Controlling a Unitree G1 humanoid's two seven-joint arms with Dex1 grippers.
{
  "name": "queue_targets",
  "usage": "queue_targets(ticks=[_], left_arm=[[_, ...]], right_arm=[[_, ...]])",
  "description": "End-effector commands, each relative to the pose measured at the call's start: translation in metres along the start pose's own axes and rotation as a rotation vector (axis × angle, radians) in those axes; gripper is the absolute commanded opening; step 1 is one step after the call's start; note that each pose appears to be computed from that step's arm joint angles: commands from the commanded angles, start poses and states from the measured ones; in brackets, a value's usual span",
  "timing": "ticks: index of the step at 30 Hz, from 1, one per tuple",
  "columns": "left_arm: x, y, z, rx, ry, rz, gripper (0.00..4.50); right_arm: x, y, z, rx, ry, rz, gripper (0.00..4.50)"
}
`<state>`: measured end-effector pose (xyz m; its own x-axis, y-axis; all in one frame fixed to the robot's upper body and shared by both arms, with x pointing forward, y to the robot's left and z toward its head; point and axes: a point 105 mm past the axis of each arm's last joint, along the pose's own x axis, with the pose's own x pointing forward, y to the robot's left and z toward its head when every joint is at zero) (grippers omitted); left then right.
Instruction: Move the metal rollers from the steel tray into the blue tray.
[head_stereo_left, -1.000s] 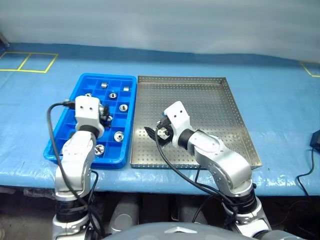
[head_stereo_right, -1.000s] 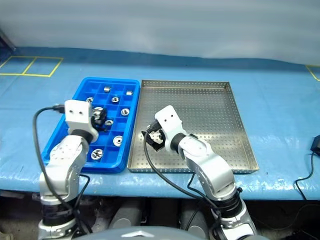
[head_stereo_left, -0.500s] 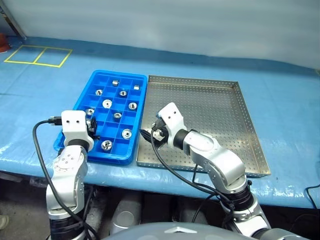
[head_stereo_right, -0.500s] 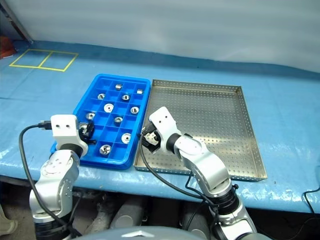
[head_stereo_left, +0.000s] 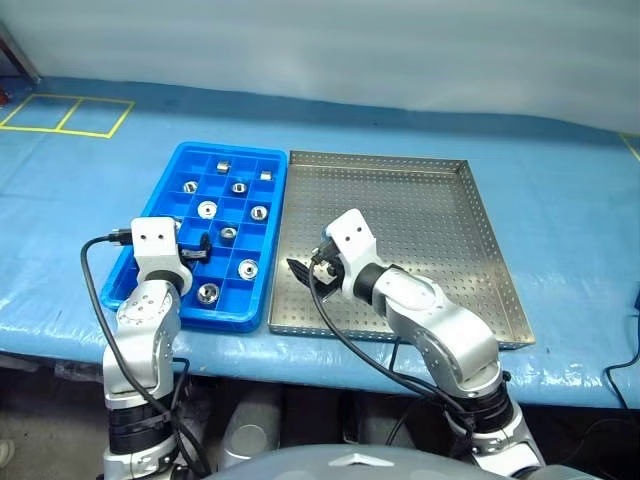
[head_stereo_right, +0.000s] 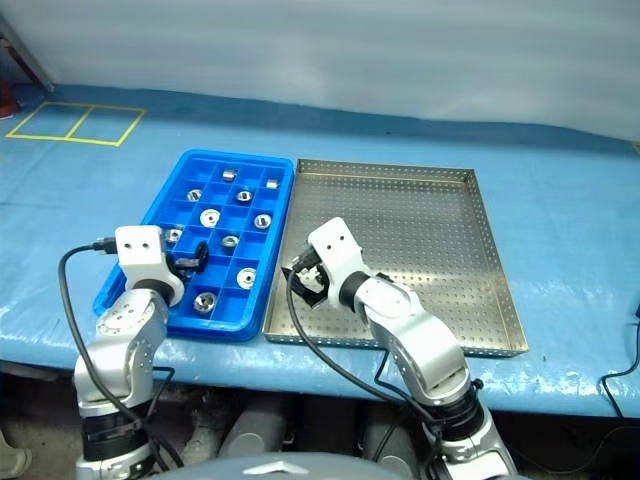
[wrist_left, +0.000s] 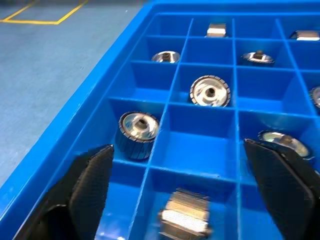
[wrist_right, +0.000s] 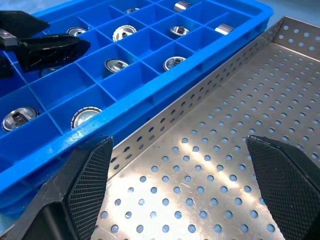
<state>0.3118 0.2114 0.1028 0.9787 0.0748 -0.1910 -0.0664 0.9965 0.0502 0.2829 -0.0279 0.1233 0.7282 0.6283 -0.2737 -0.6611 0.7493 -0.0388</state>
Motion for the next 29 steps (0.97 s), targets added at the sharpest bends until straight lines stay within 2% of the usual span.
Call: queue_targets(ticks=[1,6,14,19,29], left_arm=[[-0.009,-0.034,0.039,0.049,-0.169,-0.210,4.45],[-0.024,-0.076,0.041,0.124,-0.190,-0.508,4.45],[-0.040,-0.107,0.018,0.205,-0.122,-0.741,4.45],[-0.048,-0.113,0.009,0.213,-0.092,-0.793,4.45],[-0.043,-0.108,0.009,0.219,-0.094,-0.760,4.45]], right_arm=[[-0.010,-0.007,0.010,-0.011,-0.047,-0.028,4.50],[-0.020,-0.016,0.001,-0.027,-0.031,-0.037,4.50],[-0.025,-0.027,-0.015,0.040,-0.077,-0.107,4.50],[-0.028,-0.028,-0.020,0.055,-0.084,-0.122,4.50],[-0.027,-0.027,-0.021,0.045,-0.074,-0.125,4.50]])
